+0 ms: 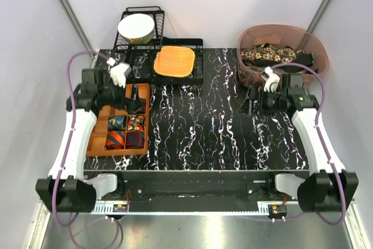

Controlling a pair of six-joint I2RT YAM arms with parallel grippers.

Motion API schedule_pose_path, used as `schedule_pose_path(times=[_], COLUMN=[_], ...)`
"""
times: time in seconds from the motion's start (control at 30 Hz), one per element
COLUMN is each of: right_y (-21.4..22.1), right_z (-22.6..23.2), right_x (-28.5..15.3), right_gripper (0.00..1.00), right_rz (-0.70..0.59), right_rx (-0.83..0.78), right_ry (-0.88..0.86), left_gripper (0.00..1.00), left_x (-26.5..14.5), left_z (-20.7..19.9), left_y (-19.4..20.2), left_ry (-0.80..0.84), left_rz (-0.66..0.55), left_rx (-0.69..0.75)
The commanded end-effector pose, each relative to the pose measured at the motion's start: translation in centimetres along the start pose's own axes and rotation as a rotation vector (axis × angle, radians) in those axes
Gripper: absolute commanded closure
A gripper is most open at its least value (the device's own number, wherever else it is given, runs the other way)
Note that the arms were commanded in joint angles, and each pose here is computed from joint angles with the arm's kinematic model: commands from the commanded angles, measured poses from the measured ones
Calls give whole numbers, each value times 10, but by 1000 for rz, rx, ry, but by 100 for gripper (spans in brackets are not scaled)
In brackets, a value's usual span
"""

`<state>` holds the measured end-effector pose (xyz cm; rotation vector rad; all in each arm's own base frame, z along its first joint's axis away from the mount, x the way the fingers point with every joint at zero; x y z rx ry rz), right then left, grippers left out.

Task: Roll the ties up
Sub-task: Reset both arms

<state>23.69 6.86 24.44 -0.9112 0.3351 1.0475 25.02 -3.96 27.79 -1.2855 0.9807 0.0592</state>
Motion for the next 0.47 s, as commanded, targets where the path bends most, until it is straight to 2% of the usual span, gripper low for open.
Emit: schedule_pose_path(times=[0.0, 0.17, 0.43], right_y=[10, 17, 21], right_z=[-27, -31, -27], right_x=[-17, -15, -22], right_gripper=[0, 0, 0], right_rz=[-53, -57, -104], right_rx=[-67, -74, -101], right_ry=[218, 228, 221], left_gripper=[1, 1, 1], left_x=[0, 1, -8], left_z=[-4, -8, -13], left_y=[19, 48, 54], left_ry=[-132, -191, -209], left_rz=[-55, -18, -29], left_rx=[-180, -198, -179])
Point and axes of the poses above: each gripper's point midway between its finger pads, its own x axis out along the fingers, its own z axis along the line the jaws close on, y = z × x, the point moved 7 cm from there along -x, back along the fingers, and after that the axes turned 8 degrees about x, right-handed, at the moved point
